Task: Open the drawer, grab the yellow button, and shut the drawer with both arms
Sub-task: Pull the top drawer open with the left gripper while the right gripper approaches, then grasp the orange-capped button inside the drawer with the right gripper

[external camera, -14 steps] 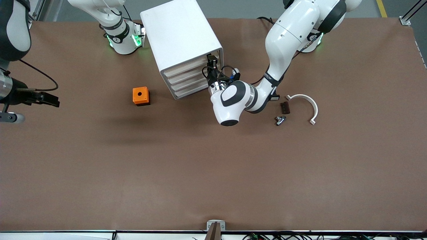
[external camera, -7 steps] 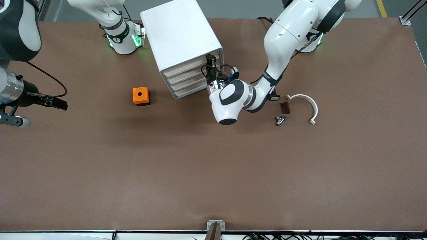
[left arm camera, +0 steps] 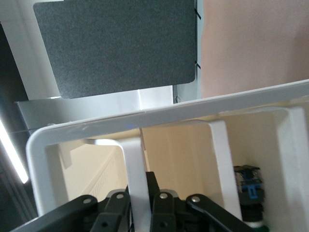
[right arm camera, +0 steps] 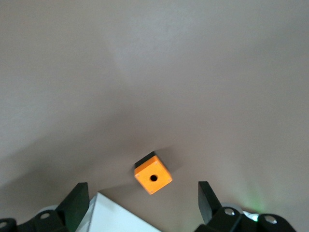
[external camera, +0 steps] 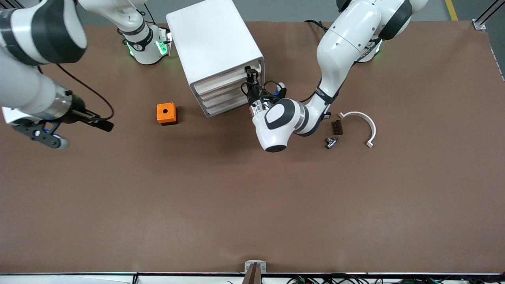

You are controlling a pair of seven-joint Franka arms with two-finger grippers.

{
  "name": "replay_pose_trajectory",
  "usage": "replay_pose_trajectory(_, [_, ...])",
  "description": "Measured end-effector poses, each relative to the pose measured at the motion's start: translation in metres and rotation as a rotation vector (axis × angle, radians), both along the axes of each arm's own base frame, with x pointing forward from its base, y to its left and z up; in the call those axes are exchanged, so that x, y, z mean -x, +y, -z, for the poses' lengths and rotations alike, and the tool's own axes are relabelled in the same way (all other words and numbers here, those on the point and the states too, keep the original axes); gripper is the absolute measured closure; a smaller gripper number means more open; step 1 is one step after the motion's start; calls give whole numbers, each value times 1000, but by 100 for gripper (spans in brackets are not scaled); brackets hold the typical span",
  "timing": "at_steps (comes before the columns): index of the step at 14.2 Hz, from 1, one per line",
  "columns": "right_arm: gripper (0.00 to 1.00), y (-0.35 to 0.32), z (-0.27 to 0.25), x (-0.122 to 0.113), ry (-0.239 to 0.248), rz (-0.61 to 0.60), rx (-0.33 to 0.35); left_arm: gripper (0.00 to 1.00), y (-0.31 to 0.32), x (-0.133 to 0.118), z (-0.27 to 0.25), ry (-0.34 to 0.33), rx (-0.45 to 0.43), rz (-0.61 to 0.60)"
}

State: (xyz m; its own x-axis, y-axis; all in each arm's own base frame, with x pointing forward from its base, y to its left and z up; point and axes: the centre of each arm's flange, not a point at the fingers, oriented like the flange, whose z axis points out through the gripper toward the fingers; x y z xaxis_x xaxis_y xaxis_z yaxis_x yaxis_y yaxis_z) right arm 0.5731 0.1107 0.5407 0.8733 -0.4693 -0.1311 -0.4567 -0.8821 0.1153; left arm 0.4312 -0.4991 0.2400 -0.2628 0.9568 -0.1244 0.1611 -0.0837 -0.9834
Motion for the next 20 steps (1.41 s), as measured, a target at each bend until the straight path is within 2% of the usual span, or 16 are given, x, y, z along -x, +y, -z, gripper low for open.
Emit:
replay_pose_trajectory(3, [0,57,2,14,-5,55,17,89,29,-31,0,1,0,-63])
replay_pose_trajectory(6, [0,103,21,27,-8,117,-5,88,53,-55,2,1,2,-116])
replay_pose_trajectory(13, [0,215,30,70,-100,257,-20,86,75,-75,3,3,10,-167])
replay_pose_trajectory(19, [0,292,51,111,-121,369,-12,85,96,-91,5,9,12,-212])
replay_pose_trajectory(20, [0,305,57,118,-125,387,-12,81,98,-94,5,8,13,-217])
